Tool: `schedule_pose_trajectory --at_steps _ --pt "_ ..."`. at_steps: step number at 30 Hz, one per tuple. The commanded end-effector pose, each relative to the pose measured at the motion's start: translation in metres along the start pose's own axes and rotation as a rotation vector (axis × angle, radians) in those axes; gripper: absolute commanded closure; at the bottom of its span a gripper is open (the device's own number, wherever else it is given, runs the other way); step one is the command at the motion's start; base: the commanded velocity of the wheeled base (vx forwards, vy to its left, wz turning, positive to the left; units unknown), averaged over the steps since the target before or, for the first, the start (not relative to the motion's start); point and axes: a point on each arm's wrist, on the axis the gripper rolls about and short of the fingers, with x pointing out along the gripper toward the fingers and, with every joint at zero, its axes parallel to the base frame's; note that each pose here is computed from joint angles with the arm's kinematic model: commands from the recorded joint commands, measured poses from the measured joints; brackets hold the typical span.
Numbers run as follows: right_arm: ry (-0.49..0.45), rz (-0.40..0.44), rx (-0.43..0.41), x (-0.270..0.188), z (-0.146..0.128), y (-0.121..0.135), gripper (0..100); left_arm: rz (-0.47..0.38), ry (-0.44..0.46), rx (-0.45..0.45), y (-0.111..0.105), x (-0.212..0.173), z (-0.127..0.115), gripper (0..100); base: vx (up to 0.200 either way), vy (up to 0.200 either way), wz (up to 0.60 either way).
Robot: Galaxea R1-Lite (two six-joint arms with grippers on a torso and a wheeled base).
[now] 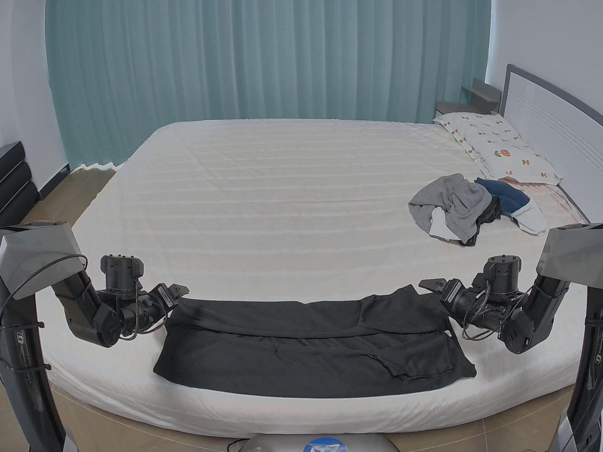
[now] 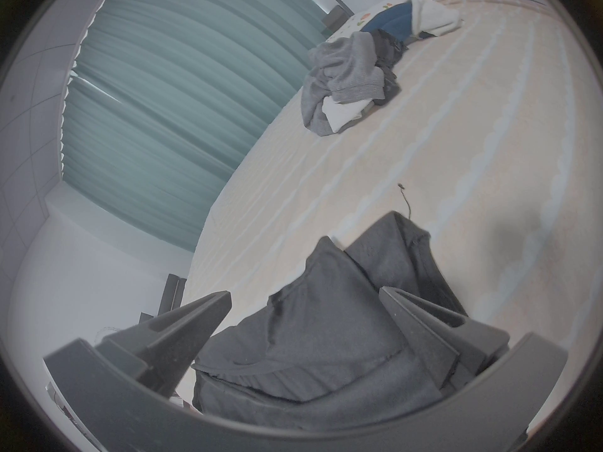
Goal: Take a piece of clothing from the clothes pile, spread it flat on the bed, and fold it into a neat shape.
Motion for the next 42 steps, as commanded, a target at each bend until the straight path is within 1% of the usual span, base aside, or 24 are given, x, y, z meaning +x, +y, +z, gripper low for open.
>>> schedule_pose_trajectory --at_steps 1,4,8,11,12,22,23,24,27,33,38,42 --pt "0.004 -0.009 -0.024 0.021 -0.001 -0.01 0 -0.018 -0.013 -0.02 -0.003 0.001 0.005 0 0.0 0.0 0.0" --pt "0.016 -0.021 -0.065 0.033 -0.005 -0.018 0 -0.022 -0.011 -0.021 -0.004 0.001 0.005 0 0.0 0.0 0.0" --pt "0.054 -0.045 -0.078 0.04 -0.016 -0.029 0 -0.02 -0.009 -0.021 -0.003 0.002 0.004 0 0.0 0.0 0.0" --pt "0.062 -0.046 -0.09 0.041 -0.019 -0.03 0 -0.02 -0.007 -0.021 -0.003 0.002 0.004 0 0.0 0.0 0.0" --pt "0.063 -0.047 -0.093 0.041 -0.019 -0.03 100 -0.021 -0.008 -0.02 -0.003 0.002 0.004 0 0.0 0.0 0.0" --pt "0.074 -0.078 -0.112 0.034 -0.018 -0.039 100 -0.016 -0.004 -0.022 -0.002 0.003 0.003 0 0.0 0.0 0.0" --pt "0.067 -0.09 -0.131 0.025 -0.014 -0.041 100 -0.013 -0.001 -0.022 -0.001 0.005 0.002 0 0.0 0.0 0.0" --pt "0.063 -0.089 -0.133 0.022 -0.013 -0.04 100 -0.013 -0.001 -0.022 -0.001 0.005 0.002 0 0.0 0.0 0.0" --pt "0.076 -0.086 -0.131 0.005 -0.012 -0.037 100 -0.013 -0.001 -0.021 -0.001 0.006 0.002 0 0.0 0.0 0.0" --pt "0.065 -0.079 -0.114 -0.009 -0.002 -0.04 100 0.002 0.0 -0.028 0.005 0.009 0.003 0 0.0 0.0 0.0" --pt "0.085 -0.081 -0.117 -0.009 -0.005 -0.042 100 0.003 0.008 -0.024 0.007 0.011 0.002 0 0.0 0.0 0.0" --pt "0.098 -0.086 -0.135 -0.008 -0.009 -0.044 100 0.009 0.013 -0.02 0.009 0.013 0.001 0 0.0 0.0 0.0"
